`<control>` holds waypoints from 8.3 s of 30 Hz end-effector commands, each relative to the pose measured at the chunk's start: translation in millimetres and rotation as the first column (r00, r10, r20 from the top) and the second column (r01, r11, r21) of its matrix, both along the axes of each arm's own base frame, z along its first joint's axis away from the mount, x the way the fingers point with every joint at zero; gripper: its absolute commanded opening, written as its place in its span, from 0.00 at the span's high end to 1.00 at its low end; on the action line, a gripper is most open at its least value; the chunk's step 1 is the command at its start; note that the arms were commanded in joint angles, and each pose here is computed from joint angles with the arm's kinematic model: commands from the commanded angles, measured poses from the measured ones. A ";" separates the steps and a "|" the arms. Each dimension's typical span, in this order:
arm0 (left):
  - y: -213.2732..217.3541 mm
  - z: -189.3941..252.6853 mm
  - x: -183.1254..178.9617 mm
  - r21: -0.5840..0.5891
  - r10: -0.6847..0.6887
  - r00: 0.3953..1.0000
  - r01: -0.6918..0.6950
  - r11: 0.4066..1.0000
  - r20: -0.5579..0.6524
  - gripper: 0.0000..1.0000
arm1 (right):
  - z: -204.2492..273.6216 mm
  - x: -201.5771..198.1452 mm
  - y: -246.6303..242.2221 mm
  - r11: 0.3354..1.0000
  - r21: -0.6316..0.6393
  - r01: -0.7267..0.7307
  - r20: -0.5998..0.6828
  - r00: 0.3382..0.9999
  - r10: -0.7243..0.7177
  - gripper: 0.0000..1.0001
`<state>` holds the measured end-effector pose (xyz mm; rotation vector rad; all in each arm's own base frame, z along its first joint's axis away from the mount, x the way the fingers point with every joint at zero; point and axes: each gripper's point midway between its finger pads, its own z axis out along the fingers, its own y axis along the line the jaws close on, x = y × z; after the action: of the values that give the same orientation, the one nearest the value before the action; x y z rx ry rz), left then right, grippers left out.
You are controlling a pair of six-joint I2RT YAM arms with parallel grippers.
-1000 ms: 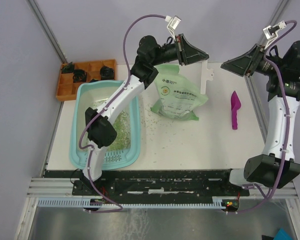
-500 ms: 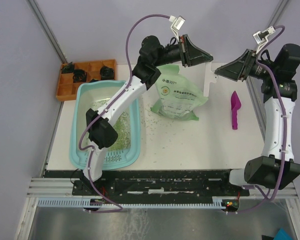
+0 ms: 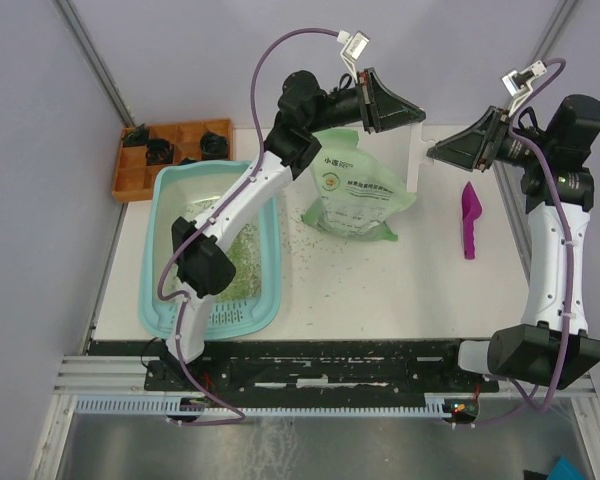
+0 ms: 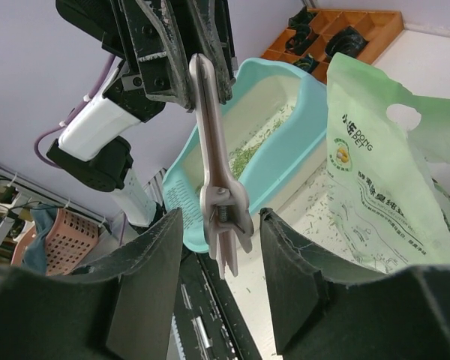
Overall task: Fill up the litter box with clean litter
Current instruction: Pick up the clamp at the center of the board, then place the clamp at the center of the board, then pick up the clamp at the center of the board.
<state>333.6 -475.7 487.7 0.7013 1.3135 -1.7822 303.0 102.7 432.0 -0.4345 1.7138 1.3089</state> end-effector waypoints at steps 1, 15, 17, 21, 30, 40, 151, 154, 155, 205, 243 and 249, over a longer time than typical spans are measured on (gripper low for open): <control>4.9 21.1 -4.6 -0.049 0.010 0.998 -0.008 0.999 0.054 0.97 | 5.7 -11.8 4.8 1.000 -0.014 -0.027 0.045 0.999 0.028 0.48; 5.1 19.8 -3.2 -0.046 0.014 0.998 -0.011 0.999 0.053 0.96 | 3.8 -8.9 3.9 1.000 -0.013 -0.016 0.036 0.999 0.016 0.62; 5.0 19.9 -2.9 -0.046 0.016 0.998 -0.013 0.999 0.054 0.93 | 4.5 -9.1 4.2 1.000 -0.013 -0.017 0.036 0.999 0.017 0.62; 5.4 19.4 -2.1 -0.045 0.020 0.998 -0.018 0.999 0.054 0.86 | 4.8 -9.0 4.1 1.000 -0.013 -0.014 0.038 0.999 0.015 0.67; 5.3 16.9 -3.8 -0.042 0.012 0.998 -0.010 0.999 0.056 0.59 | 6.2 -9.2 4.2 1.000 -0.013 -0.016 0.039 0.999 0.016 0.70; 25.0 16.1 16.9 -0.030 0.120 0.989 -0.118 0.993 0.081 0.05 | 4.8 -8.6 4.1 1.000 -0.009 -0.024 0.028 0.999 0.024 0.74; 127.7 -64.1 85.7 0.316 0.437 0.850 -0.518 0.795 0.294 0.30 | -397.8 100.7 -157.1 0.242 -0.968 0.069 -0.137 0.664 -0.735 0.65; 127.4 -63.8 86.3 0.315 0.438 0.851 -0.517 0.796 0.291 0.30 | -399.2 99.4 -156.7 0.243 -0.968 0.062 -0.142 0.665 -0.733 0.56; 127.2 -63.8 86.3 0.315 0.437 0.851 -0.516 0.796 0.291 0.30 | -399.6 98.9 -156.5 0.244 -0.968 0.060 -0.143 0.666 -0.732 0.55; 122.6 -63.6 85.7 0.312 0.424 0.865 -0.495 0.811 0.269 0.30 | -356.0 110.3 -164.1 0.198 -0.961 0.193 -0.027 0.648 -0.761 0.54; 123.1 -65.5 82.9 0.319 0.420 0.868 -0.490 0.811 0.265 0.30 | -361.2 102.3 -161.4 0.213 -0.963 0.165 -0.051 0.666 -0.744 0.98; 123.9 -66.4 82.0 0.323 0.422 0.867 -0.493 0.808 0.266 0.30 | -372.8 98.7 -159.8 0.224 -0.967 0.118 -0.090 0.667 -0.740 0.98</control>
<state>425.3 -353.7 394.9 0.6426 1.6398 -1.0602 398.2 -56.9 61.3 -0.0469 2.7298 -0.2169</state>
